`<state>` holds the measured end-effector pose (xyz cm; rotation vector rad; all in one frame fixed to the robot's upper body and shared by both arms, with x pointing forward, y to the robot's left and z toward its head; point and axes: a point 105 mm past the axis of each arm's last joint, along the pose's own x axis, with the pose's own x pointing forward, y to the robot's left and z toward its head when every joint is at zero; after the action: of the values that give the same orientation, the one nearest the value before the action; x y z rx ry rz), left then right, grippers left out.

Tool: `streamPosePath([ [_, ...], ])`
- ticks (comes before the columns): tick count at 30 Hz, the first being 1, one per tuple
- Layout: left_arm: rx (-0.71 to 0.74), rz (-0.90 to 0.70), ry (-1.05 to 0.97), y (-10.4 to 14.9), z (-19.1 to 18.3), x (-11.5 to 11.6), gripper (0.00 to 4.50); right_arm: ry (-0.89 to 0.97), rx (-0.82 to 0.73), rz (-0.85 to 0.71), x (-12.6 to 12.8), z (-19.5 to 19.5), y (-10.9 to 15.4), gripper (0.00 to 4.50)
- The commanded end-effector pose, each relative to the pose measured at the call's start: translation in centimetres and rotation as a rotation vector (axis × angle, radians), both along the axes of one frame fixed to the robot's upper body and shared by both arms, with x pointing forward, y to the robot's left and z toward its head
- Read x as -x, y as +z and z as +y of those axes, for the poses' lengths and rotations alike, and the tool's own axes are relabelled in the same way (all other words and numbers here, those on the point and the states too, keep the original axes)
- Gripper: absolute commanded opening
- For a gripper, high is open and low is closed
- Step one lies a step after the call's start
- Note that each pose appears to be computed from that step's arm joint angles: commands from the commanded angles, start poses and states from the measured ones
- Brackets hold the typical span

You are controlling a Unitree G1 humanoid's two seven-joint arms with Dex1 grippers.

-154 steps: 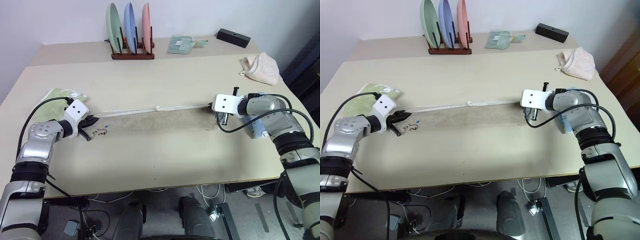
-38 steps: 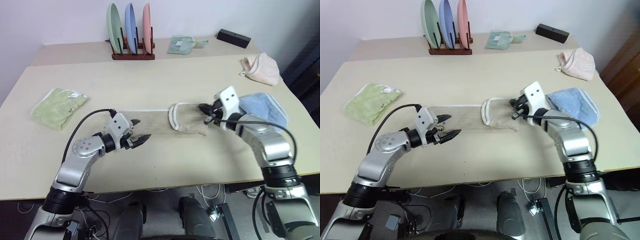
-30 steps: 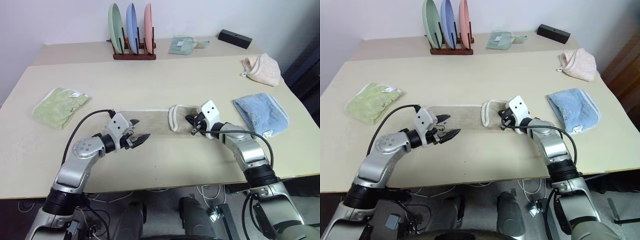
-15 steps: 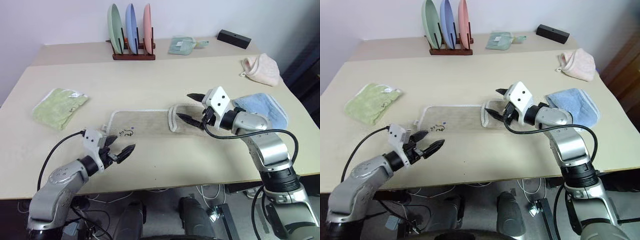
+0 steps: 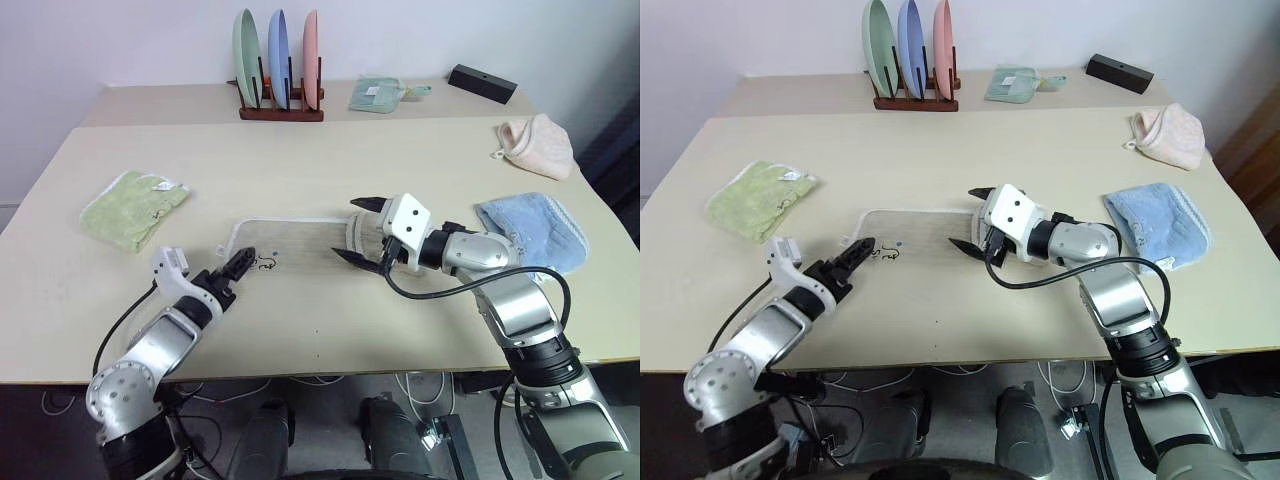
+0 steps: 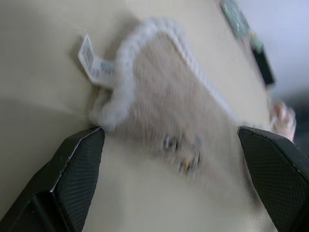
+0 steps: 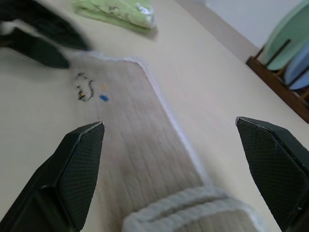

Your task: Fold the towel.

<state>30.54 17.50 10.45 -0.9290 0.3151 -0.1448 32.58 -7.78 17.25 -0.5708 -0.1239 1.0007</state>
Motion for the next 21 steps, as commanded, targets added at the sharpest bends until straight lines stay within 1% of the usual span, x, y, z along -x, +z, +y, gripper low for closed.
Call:
streamPosePath([
  [1,0.051,0.103,0.080,-1.6,0.9,-0.8,4.50,0.016,-0.003,-0.066,0.6,0.4,1.2,4.44],
  [3,0.053,0.100,0.081,-1.5,0.9,-1.3,3.98,0.017,0.001,-0.059,1.0,0.4,1.0,4.50],
  [4,0.052,0.097,0.078,-1.4,0.8,-1.5,3.63,0.019,0.001,-0.053,1.2,0.4,0.8,4.50],
  [5,0.052,0.094,0.076,-1.3,0.7,-1.7,3.07,0.022,0.001,-0.046,1.5,0.4,0.7,4.50],
  [6,0.051,0.085,0.075,-1.1,0.8,-1.9,2.65,0.027,0.000,-0.035,1.8,0.5,0.6,4.50],
  [10,0.048,0.042,0.082,-0.3,1.2,-2.3,0.49,0.056,-0.005,0.019,3.0,0.6,0.0,4.50],
  [11,0.047,0.035,0.084,-0.2,1.3,-2.4,0.05,0.058,-0.006,0.026,3.2,0.6,-0.1,4.50],
  [13,0.063,-0.027,0.109,1.2,2.2,-2.7,0.05,0.055,-0.006,0.034,3.3,0.5,-0.2,4.50],
  [14,0.044,-0.073,0.117,2.2,2.9,-2.8,0.05,0.052,-0.006,0.040,3.3,0.4,-0.3,4.50],
  [16,-0.050,-0.163,0.126,4.2,4.4,-3.0,0.05,0.046,-0.010,0.051,3.4,0.2,-0.3,4.50],
  [19,-0.206,-0.320,0.134,8.3,7.1,-3.1,0.05,0.037,-0.004,0.065,3.5,-0.2,-0.6,4.50],
  [21,-0.270,-0.386,0.132,10.2,8.2,-3.1,0.05,0.034,0.002,0.070,3.5,-0.5,-0.8,4.50],
])
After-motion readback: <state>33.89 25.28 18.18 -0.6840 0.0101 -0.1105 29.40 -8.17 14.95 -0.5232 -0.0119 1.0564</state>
